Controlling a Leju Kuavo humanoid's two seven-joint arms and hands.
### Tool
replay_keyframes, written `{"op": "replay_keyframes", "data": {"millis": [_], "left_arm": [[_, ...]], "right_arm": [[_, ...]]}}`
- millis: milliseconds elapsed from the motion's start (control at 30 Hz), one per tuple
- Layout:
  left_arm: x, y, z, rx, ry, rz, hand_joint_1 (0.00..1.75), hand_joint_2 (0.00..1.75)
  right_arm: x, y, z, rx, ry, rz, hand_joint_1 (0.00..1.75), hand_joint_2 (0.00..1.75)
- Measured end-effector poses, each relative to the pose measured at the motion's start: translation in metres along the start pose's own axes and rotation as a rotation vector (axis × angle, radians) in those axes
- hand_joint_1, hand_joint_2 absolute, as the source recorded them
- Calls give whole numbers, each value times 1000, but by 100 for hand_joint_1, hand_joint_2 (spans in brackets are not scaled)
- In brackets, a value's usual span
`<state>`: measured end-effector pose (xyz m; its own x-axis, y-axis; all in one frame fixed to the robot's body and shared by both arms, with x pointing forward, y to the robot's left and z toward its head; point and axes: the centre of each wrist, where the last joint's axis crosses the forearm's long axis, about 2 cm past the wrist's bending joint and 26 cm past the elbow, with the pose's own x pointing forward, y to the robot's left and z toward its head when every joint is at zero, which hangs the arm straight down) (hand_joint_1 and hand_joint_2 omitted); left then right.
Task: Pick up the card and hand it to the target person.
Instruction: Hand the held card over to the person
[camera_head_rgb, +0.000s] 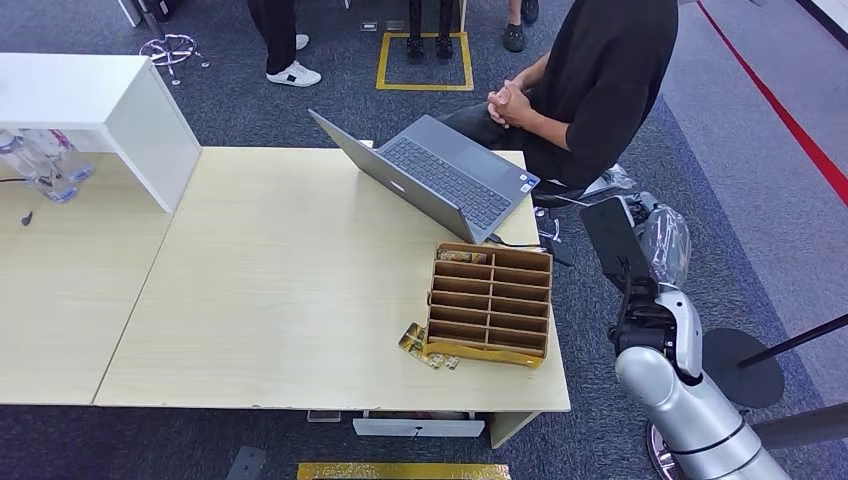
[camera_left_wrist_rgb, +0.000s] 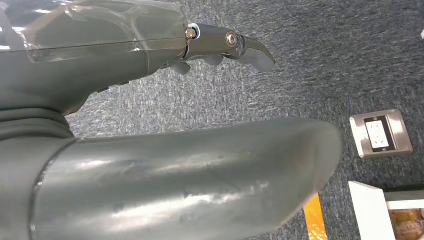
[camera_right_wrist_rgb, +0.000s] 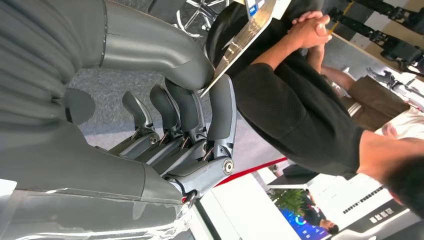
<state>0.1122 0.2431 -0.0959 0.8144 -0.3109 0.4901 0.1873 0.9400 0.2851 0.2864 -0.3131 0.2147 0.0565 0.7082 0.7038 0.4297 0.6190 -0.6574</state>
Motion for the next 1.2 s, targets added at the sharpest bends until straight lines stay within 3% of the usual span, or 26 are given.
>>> {"op": "replay_keyframes", "data": {"millis": [1100,1200], "left_arm": [[0,2,-1,1,7,-11,0,0],[0,2,-1,1,7,-11,0,0]], "right_arm": [[-6,3,-2,15,23,20,139,175],[-6,3,-3,14,23,20,145,175]]}}
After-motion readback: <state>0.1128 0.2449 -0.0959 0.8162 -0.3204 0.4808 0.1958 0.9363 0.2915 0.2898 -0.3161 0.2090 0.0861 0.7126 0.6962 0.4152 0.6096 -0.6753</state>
